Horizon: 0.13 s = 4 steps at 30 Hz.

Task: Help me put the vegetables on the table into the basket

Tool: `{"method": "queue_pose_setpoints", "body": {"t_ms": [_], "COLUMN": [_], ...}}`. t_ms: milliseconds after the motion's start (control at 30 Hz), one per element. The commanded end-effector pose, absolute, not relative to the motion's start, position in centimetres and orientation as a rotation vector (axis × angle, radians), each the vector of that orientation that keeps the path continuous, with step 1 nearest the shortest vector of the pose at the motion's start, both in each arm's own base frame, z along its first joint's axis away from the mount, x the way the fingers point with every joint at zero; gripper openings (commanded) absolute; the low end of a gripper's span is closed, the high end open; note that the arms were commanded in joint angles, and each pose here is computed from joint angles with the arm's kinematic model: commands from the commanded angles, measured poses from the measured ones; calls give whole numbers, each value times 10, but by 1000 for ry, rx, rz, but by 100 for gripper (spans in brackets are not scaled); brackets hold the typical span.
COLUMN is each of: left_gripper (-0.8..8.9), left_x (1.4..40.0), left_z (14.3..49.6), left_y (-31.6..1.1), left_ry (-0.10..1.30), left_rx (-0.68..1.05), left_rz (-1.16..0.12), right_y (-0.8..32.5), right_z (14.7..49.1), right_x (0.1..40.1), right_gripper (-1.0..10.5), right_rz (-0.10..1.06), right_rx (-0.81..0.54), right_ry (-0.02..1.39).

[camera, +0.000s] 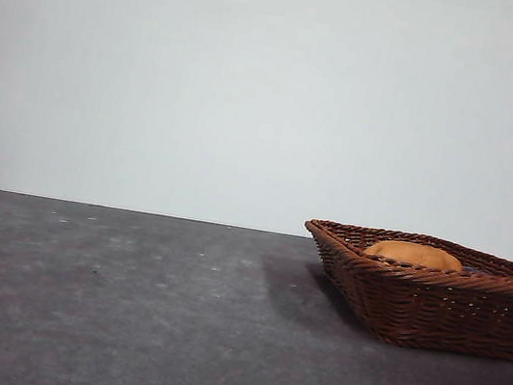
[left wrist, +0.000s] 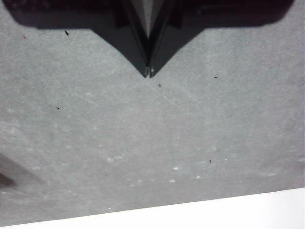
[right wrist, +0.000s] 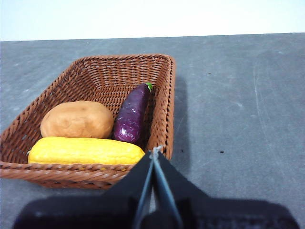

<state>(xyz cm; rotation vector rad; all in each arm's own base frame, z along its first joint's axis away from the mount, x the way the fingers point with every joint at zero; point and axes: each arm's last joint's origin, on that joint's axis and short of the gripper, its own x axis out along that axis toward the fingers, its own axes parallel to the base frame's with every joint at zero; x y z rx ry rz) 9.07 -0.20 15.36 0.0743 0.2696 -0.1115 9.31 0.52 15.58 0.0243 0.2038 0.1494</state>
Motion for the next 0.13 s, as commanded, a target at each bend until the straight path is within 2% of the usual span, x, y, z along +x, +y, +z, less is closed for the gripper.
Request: {"method": "queue_pose_setpoints", "body": {"t_ms": [33, 133], "left_gripper": [-4, -4], "left_x": [91, 91], "left_z": [151, 151], "left_y": [-2, -2], "left_ry": [275, 275], "left_rx": [68, 68], "left_rz": [-109, -109], "right_y": [5, 5], "right_z": [153, 153], "right_x": [94, 94], "right_gripper": [1, 1], "right_rz": [149, 149], "right_rx": [34, 34], "right_ry": [209, 209]}}
